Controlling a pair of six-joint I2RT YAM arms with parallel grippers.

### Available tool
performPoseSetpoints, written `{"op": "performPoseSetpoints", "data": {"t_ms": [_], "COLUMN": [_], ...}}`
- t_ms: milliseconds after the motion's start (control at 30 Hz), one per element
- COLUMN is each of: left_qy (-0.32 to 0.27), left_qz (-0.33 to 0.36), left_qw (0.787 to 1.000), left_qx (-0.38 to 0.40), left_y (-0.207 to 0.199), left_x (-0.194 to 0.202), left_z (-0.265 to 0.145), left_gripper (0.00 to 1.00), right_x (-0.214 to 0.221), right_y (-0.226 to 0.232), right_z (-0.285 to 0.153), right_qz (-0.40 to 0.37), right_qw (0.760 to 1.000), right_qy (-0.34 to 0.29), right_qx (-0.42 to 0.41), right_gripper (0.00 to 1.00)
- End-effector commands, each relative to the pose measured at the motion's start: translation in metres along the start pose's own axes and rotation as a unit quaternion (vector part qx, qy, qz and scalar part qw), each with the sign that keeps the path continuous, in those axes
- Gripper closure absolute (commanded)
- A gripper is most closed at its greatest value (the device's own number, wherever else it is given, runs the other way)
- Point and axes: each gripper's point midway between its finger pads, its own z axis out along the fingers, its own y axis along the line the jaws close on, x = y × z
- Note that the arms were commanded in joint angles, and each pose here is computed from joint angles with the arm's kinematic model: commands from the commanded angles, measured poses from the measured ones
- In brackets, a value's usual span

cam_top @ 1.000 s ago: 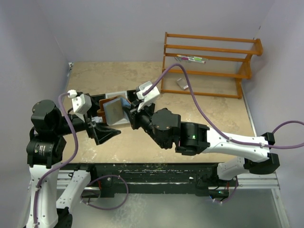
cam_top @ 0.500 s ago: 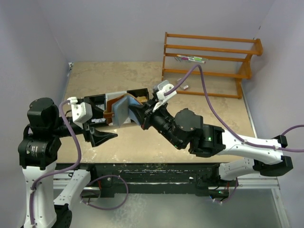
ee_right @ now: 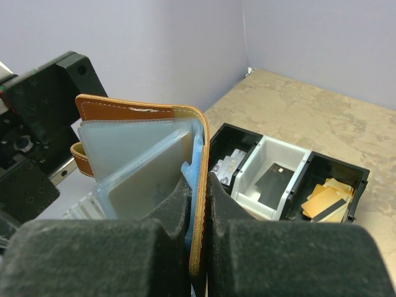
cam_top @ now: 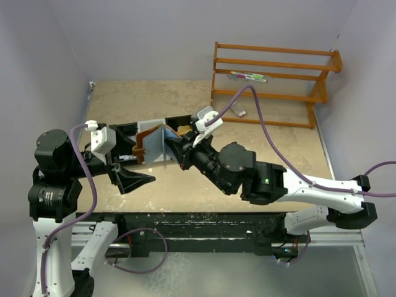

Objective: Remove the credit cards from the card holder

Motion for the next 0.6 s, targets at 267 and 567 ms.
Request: {"op": "performPoseSetpoints", "data": {"t_ms": [267,567], "left_qy": [-0.021,-0.006], "left_qz": [0.007,0.047], "left_qw": [0.999,0.999], "left_qx": [-0.025,-0.011], "left_y": [0.010,-0.001], "left_x": [-0.010,-0.002], "left_z": [0.002,-0.002], "left_gripper": [0.09,0.14], "right_x": [-0.016,-0.018], "right_y": [0.010,0.010], "right_z": [0.010,0.007], "right_qz": [0.019,0.022], "right_qw": [1.000,1.000], "right_qy": [-0.015,-0.020], "right_qx": [0.014,0.008], "right_gripper": [1.00,1.00]}}
